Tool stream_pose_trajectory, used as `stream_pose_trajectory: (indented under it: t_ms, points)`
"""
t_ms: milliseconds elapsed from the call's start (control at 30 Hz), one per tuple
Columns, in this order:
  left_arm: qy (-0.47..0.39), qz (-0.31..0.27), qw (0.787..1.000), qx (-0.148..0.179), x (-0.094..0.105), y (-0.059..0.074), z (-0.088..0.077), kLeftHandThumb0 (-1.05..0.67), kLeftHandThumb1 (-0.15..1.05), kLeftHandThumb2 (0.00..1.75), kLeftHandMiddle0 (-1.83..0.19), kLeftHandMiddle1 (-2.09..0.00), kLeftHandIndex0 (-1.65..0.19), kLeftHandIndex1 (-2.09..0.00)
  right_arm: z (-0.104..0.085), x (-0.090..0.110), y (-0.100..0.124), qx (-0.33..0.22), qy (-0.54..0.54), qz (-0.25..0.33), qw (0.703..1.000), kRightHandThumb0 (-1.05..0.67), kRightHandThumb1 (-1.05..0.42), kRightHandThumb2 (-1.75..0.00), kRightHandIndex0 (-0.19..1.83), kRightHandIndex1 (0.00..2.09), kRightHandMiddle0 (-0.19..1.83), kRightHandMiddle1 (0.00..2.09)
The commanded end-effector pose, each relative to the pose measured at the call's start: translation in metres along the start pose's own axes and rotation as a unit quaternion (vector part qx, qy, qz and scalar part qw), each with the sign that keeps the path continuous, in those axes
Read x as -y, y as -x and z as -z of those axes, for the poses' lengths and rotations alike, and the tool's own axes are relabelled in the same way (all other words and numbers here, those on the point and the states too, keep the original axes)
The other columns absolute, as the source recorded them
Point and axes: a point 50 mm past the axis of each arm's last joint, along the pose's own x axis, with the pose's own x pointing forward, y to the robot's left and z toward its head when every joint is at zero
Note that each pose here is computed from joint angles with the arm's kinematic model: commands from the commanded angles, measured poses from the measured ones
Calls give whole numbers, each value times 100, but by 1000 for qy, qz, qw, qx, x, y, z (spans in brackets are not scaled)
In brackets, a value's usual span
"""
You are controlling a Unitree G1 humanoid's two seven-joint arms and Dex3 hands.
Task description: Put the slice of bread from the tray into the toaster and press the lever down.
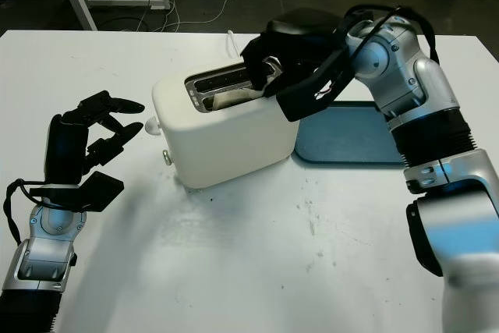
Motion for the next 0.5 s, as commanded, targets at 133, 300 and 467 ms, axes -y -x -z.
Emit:
stream_pose_trajectory:
  t_ms: [133, 300, 467]
  points:
    - [2, -1, 1000, 2, 0, 2, 0, -36, 92, 6, -67, -146, -77, -75, -1, 2, 5, 3, 8, 3, 1000, -52, -84, 0, 23, 59, 64, 1]
    - [4, -1, 1000, 1, 0, 1, -1, -36, 92, 5, -67, -146, -77, -75, -1, 10, 13, 9, -8, 73, 997, -50, -85, -1, 23, 51, 58, 0]
    - [3, -1, 1000, 4, 1, 1, -1, -35, 92, 4, -67, -146, -77, -75, 3, 11, 21, 15, -19, 163, 986, -48, -88, -1, 27, 54, 60, 1]
